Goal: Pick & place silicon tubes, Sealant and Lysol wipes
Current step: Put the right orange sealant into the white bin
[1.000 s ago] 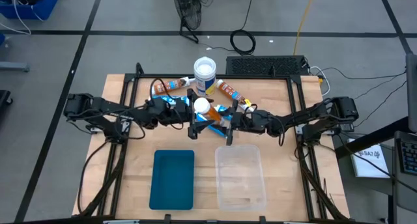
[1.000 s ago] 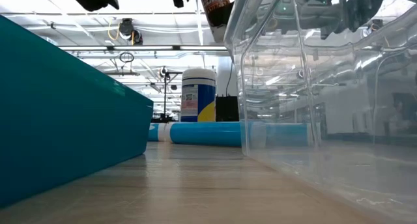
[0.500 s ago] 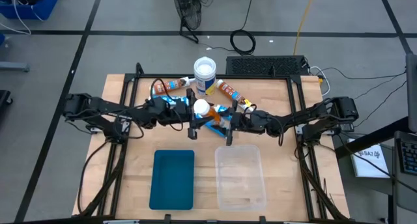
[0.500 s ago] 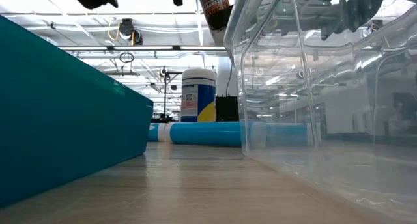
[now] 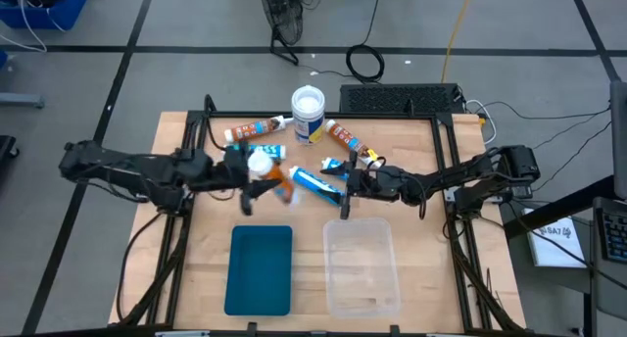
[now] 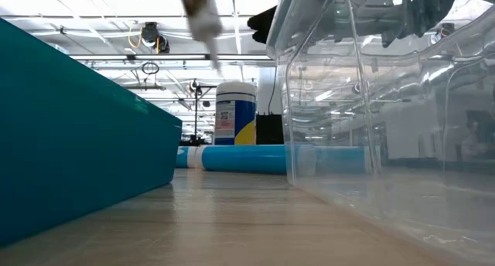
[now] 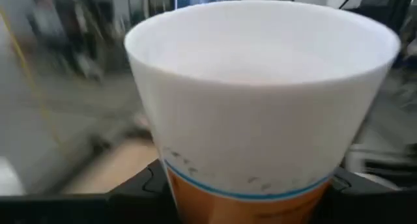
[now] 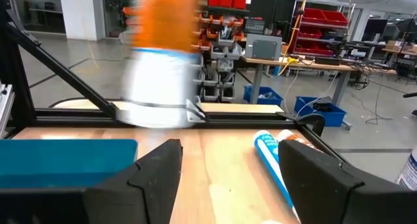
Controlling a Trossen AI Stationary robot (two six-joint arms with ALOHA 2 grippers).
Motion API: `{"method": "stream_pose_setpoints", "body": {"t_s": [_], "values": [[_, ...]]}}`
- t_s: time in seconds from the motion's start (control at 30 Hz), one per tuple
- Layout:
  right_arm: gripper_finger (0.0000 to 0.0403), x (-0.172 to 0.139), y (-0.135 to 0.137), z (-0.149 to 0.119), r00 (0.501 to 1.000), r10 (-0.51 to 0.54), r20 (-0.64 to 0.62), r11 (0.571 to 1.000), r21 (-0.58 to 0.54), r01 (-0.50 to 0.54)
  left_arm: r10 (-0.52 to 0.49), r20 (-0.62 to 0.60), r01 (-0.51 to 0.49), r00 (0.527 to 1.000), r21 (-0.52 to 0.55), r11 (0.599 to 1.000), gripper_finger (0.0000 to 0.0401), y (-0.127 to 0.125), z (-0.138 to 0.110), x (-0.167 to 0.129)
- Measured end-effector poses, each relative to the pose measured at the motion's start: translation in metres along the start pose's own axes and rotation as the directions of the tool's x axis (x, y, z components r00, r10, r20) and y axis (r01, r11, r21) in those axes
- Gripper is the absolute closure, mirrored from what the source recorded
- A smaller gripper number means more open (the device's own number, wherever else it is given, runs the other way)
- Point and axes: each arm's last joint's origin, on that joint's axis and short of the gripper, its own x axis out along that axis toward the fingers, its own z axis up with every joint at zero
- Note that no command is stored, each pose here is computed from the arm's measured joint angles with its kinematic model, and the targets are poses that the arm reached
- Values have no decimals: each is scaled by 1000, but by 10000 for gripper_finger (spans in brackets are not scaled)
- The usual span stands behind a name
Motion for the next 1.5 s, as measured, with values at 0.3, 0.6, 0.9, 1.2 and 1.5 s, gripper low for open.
{"method": "stream_pose_setpoints", "body": {"t_s": [0.3, 0.6, 0.9, 1.2, 1.5], "values": [[173, 0, 0, -1, 1000, 0, -5, 1000, -4, 0, -167, -272, 35, 948, -431, 902, 197, -31, -27, -32], [183, 0, 0, -1, 1000, 0, -7, 1000, 2, 0, -98, -446, -157, 890, -499, 853, 197, -66, -71, -25], [187, 0, 0, -1, 1000, 1, -7, 1000, 29, -1, -134, -503, -200, 854, -555, 807, 197, -79, -85, -22], [190, -9, -3, 14, 1000, -2, 17, 999, -51, 3, -225, -195, 155, 955, -320, 935, 197, -86, -56, -4], [191, -56, -16, 63, 997, -65, 30, 996, -65, 67, -271, -102, 235, 957, -273, 933, 197, -56, -41, 53]]}}
